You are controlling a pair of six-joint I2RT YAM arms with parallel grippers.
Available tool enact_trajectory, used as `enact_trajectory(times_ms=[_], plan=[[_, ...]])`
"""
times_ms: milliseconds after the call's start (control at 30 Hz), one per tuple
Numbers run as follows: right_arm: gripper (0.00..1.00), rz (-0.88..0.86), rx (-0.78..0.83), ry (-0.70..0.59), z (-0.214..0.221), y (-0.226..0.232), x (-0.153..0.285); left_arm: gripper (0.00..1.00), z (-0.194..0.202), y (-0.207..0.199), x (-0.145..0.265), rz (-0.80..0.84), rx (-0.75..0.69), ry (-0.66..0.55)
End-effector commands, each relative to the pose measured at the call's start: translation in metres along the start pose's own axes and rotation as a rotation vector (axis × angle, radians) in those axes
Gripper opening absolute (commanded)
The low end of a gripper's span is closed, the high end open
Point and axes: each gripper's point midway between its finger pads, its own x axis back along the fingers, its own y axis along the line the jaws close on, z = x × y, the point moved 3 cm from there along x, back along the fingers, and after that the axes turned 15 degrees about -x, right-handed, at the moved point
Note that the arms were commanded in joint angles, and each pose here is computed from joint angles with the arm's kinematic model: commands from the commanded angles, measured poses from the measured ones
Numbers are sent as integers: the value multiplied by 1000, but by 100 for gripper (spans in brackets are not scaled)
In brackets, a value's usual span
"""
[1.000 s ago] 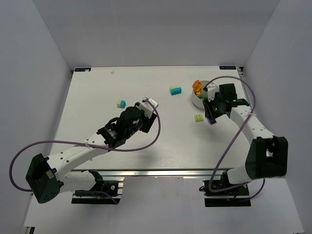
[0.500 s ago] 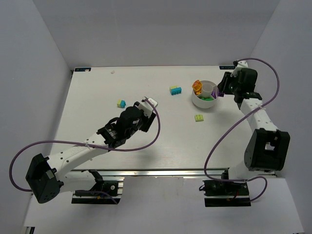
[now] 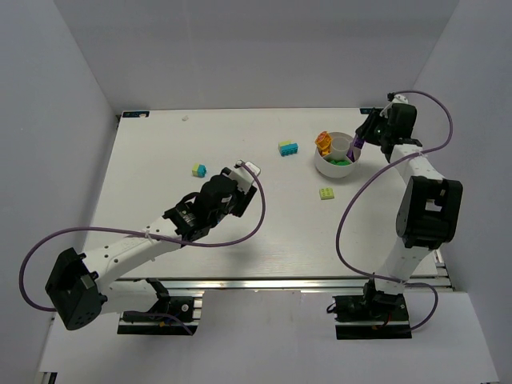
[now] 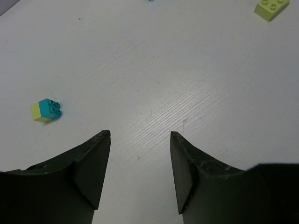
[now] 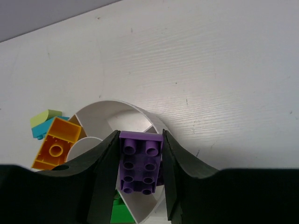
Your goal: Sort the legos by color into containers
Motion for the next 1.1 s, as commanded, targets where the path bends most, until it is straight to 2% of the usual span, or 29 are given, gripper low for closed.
enact_trajectory(times_ms=[0, 267, 300, 333, 400, 433, 500, 633, 767, 933, 1000, 1033, 1067], plan=[[0, -28, -6, -47, -17, 6, -8, 64, 4, 4, -1, -25, -6, 7], [0, -48, 2, 30, 0, -2, -22, 64, 5, 2, -3, -21, -11, 15], [3, -48, 4, 33, 1, -3, -23, 64, 5, 2, -4, -20, -10, 16], [17, -48, 6, 34, 2, -3, -24, 64, 5, 2, -3, -21, -11, 15], [30, -47, 14, 37, 1, -4, -23, 64, 5, 2, -3, -21, -11, 15], [40, -46, 13, 39, 2, -5, -22, 64, 6, 2, -3, -20, -10, 16], [49, -43, 13, 42, 1, -5, -20, 64, 5, 1, -3, -16, -9, 13], [59, -50, 14, 39, -5, -3, -15, 65, 5, 1, -3, -16, -7, 14], [61, -54, 15, 24, -13, -2, -9, 65, 5, 1, -3, -17, -7, 15], [61, -53, 64, -48, -34, 5, 22, 65, 5, 2, -3, -23, -3, 14], [61, -97, 164, -114, -48, 19, 51, 64, 5, 2, -2, -23, -1, 12], [60, -192, 239, -141, -51, 35, 65, 63, 4, 2, -2, -19, 6, 9], [60, -243, 355, -107, -28, 30, 71, 61, 4, 1, -2, -17, 11, 7]])
